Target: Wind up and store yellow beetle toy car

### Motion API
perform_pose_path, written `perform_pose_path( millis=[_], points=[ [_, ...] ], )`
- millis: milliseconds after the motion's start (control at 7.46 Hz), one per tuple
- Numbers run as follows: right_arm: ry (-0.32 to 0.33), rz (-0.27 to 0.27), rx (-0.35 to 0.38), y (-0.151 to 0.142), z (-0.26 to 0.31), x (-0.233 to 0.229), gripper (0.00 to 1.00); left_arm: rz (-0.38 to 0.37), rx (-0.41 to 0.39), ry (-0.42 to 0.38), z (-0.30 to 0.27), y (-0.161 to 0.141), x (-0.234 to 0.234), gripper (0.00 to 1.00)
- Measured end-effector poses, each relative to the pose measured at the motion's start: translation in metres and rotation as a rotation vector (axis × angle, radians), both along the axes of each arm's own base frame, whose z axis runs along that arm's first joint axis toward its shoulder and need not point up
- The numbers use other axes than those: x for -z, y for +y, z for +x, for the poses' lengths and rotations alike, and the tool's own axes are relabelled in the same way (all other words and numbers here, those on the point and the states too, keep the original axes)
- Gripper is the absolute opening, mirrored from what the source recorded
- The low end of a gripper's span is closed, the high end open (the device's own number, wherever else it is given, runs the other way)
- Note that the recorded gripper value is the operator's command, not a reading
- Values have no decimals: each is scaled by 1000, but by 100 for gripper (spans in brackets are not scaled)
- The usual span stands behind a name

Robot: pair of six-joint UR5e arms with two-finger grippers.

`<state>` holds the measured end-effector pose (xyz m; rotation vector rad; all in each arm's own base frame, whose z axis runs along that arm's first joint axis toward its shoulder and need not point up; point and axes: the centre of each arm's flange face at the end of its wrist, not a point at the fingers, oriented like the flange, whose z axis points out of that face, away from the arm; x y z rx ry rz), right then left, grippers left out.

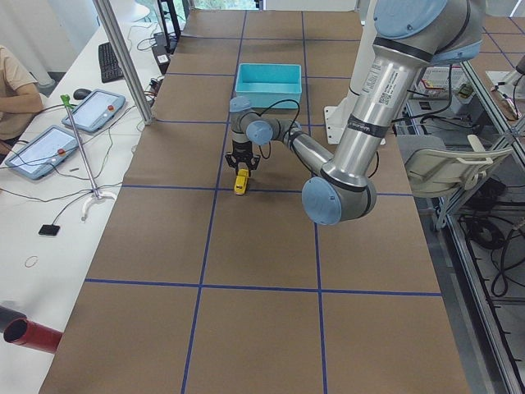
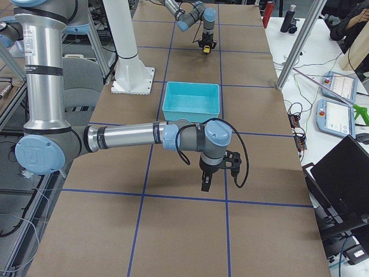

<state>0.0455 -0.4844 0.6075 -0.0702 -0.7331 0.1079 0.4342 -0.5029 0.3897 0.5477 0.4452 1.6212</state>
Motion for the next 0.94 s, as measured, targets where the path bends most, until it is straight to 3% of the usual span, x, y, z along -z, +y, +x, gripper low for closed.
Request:
perform_pose_path(
  millis=[938],
  points=[
    [0, -1, 0, 0, 0, 0, 100, 11, 3, 19, -4, -2, -5, 0]
  ],
)
